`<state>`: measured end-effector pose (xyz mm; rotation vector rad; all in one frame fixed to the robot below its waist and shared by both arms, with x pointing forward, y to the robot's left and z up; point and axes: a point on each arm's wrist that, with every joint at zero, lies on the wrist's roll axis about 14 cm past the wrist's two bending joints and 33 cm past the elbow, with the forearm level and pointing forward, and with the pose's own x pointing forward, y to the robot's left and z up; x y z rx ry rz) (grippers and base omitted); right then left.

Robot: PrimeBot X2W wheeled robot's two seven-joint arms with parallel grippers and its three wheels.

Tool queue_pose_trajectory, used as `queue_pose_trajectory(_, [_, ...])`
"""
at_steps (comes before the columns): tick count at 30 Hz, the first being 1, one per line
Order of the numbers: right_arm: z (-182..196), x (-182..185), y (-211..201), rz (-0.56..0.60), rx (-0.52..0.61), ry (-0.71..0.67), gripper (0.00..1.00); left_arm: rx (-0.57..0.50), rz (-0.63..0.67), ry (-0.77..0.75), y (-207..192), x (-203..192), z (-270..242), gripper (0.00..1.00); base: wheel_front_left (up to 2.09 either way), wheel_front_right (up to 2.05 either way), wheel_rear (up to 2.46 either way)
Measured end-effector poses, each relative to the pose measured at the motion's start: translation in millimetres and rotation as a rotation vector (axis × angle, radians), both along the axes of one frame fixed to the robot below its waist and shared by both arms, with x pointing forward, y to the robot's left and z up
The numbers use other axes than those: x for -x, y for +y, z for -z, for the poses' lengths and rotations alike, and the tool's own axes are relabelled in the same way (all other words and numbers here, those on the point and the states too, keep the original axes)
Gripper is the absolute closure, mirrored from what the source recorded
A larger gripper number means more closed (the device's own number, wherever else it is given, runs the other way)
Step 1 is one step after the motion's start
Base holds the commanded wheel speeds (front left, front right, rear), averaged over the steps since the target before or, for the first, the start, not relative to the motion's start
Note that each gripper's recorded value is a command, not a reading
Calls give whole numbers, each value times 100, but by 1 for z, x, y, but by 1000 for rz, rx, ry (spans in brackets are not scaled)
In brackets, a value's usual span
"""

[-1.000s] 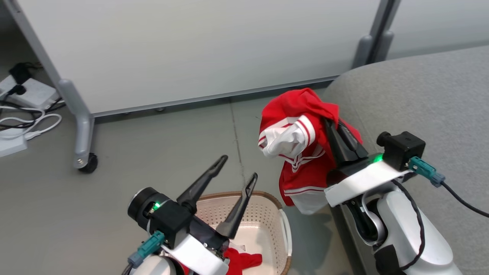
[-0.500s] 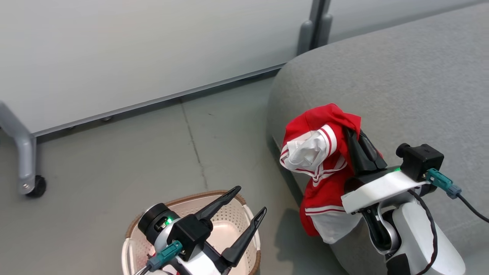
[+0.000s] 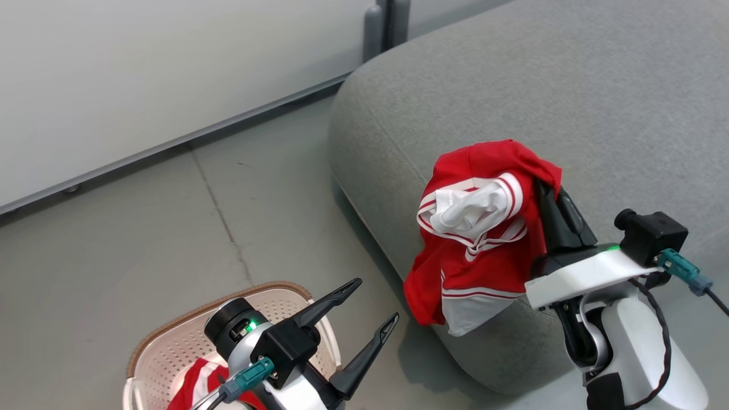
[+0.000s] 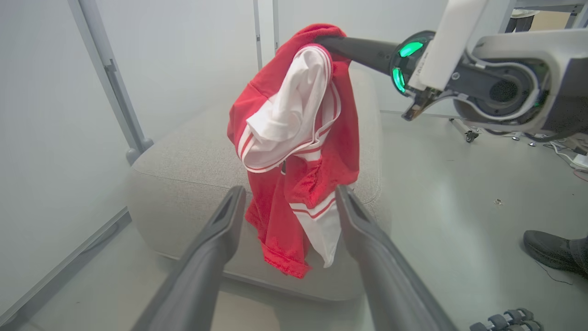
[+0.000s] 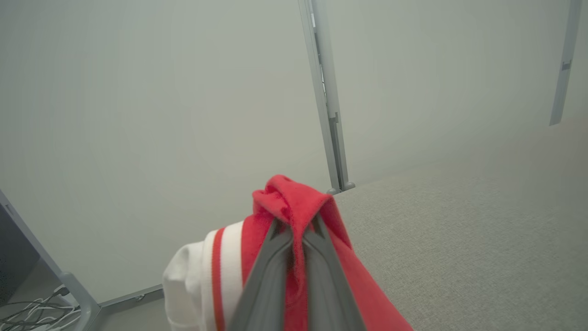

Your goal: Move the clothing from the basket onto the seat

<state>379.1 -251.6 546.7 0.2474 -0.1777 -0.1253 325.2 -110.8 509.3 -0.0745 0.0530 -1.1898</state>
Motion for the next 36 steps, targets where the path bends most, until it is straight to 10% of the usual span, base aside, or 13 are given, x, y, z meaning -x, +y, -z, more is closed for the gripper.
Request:
queue_pose_trajectory(23, [-110, -71, -140, 343, 146, -224, 100, 47, 72, -32, -22, -73, 17, 0, 0, 0, 0])
queue_pose_trajectory(36, [31, -140, -137, 313, 104, 111, 100, 7, 6, 24, 3, -119, 73, 0, 0, 0, 0])
